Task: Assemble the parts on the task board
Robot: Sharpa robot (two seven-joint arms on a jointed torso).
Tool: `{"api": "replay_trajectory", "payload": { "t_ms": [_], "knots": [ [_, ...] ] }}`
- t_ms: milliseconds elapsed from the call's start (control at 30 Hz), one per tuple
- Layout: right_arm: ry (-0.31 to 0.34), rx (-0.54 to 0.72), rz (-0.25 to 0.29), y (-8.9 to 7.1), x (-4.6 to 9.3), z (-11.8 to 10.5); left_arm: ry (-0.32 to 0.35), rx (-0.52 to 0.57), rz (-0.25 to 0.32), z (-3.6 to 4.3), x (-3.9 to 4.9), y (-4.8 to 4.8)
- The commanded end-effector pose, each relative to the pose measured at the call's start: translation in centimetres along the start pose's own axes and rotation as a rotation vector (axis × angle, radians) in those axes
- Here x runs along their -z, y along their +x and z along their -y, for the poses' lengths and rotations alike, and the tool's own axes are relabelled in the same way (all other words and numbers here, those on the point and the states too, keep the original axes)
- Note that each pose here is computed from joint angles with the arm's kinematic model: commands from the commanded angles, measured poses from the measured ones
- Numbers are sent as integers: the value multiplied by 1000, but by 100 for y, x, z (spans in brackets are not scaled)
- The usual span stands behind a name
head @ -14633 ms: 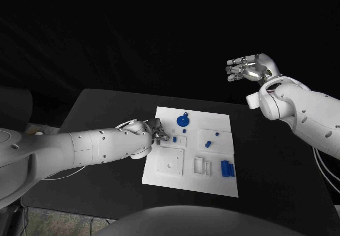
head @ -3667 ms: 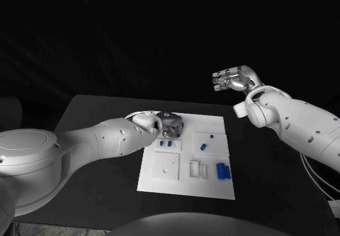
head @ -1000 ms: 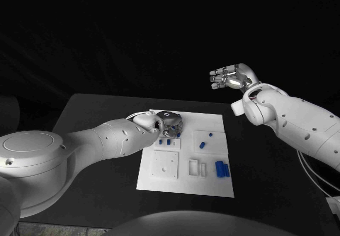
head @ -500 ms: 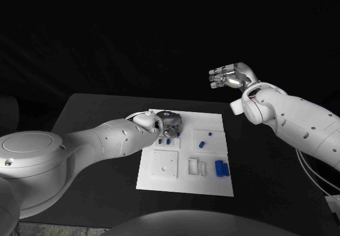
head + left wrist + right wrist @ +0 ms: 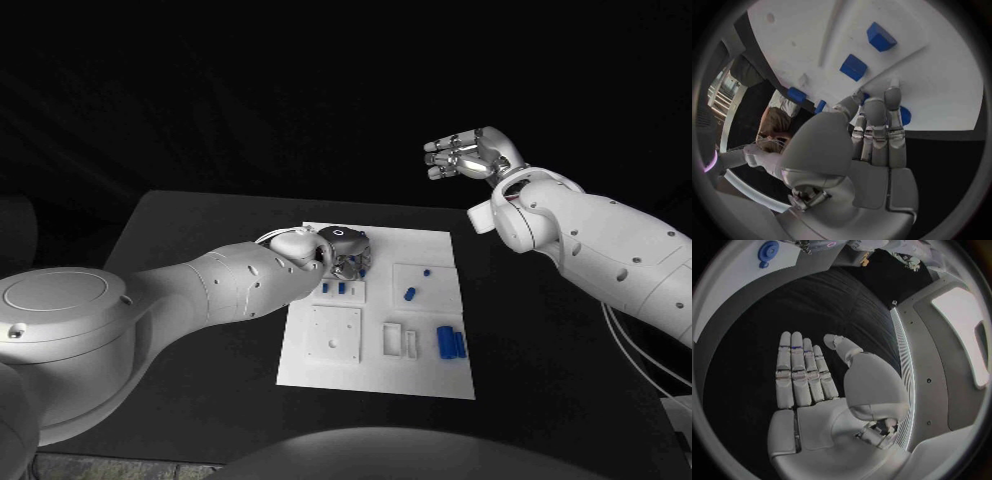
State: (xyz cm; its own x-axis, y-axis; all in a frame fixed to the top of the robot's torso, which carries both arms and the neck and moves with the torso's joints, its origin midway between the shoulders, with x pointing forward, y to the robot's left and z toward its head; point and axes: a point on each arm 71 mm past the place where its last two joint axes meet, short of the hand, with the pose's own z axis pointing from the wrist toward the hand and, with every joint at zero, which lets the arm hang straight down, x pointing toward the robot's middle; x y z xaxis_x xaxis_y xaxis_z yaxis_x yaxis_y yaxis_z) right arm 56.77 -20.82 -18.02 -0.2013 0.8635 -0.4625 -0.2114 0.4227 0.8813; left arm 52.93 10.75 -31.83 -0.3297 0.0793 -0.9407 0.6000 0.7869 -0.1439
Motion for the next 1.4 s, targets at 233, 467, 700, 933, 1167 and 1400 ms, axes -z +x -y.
{"api": "replay_trajectory", "payload": {
  "t_ms": [233, 467, 700, 933, 1167, 1400],
  "knots": [
    [-11, 3, -18, 24, -4, -18, 19, 8, -19, 52, -11, 43],
    [-11, 4, -18, 25, -3, -19, 16, 11, -17, 47, -10, 42],
    [-10, 5, -18, 20, -2, -15, 11, 12, -11, 39, -6, 38],
    [-11, 5, -18, 19, -2, -15, 8, 13, 9, 31, 2, 25],
    [-11, 7, -17, 11, 1, -12, 7, 25, 46, 15, 32, -7],
    [-10, 9, -15, -6, 7, -5, 14, 76, 94, 32, 61, -128]
  ]
}}
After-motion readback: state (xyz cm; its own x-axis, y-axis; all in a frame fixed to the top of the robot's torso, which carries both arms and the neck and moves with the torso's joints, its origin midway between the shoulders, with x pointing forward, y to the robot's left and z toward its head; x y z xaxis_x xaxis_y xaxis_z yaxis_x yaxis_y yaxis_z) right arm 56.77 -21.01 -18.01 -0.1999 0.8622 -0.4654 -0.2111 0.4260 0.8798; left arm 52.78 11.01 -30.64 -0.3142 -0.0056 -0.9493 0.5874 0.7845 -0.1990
